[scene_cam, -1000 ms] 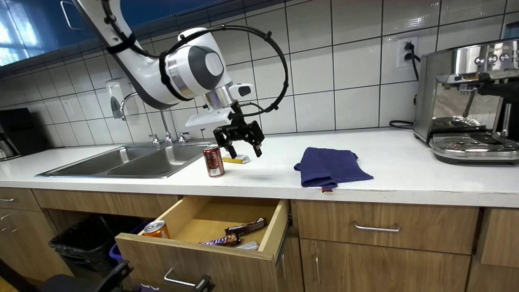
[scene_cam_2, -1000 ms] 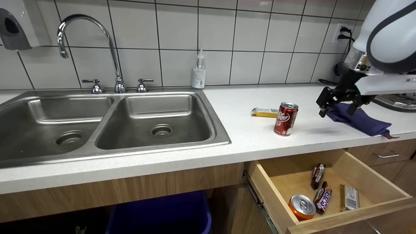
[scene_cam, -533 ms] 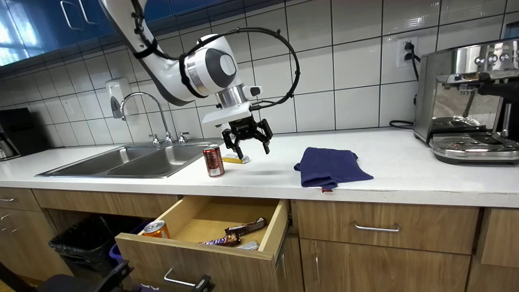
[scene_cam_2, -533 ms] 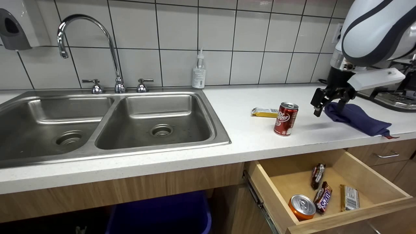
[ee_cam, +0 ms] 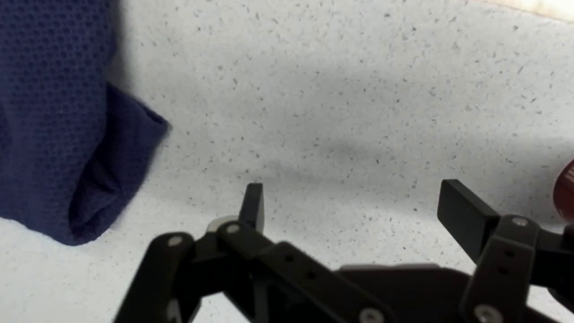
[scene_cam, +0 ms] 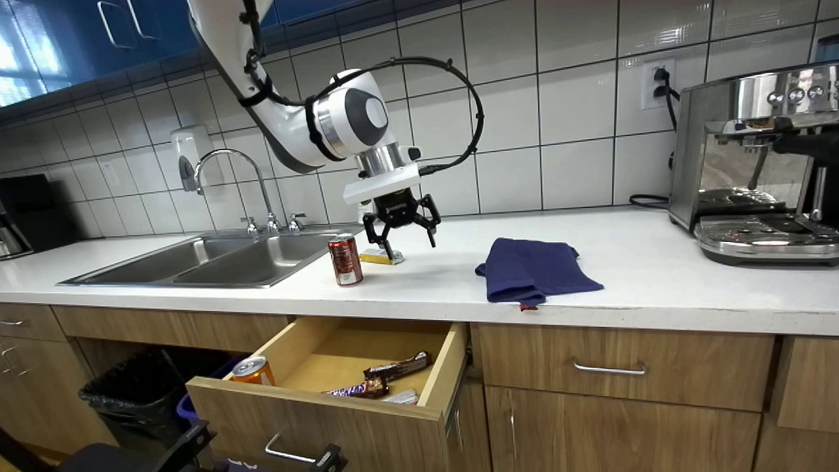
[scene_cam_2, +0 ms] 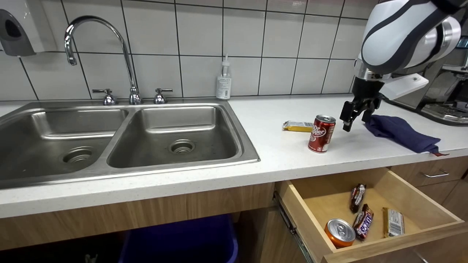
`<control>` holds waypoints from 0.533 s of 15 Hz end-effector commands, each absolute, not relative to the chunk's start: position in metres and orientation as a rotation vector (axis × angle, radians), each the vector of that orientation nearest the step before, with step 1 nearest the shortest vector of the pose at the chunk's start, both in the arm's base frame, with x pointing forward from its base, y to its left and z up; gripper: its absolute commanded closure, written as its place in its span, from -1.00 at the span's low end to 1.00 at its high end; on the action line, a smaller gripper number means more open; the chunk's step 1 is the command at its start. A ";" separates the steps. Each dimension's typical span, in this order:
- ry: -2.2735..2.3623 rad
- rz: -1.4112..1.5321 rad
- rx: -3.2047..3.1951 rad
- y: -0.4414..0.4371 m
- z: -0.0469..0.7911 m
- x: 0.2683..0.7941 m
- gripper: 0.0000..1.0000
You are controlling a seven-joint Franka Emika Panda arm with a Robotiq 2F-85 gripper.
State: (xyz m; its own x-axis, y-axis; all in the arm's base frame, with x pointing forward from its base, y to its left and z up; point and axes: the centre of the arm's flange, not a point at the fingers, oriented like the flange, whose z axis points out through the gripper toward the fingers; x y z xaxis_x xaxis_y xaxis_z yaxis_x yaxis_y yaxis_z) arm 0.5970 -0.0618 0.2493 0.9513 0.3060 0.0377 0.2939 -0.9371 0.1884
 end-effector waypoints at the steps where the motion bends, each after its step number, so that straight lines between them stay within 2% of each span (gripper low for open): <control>1: 0.590 0.043 2.911 -0.061 0.248 0.623 -1.00; 8: 0.743 0.015 2.880 -0.043 0.242 0.648 -1.00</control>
State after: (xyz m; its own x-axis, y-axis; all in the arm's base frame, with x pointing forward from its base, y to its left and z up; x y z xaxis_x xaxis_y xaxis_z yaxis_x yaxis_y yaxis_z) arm 0.6267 -0.0436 0.2399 0.9010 0.4338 -0.0060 0.4278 -0.8861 0.1784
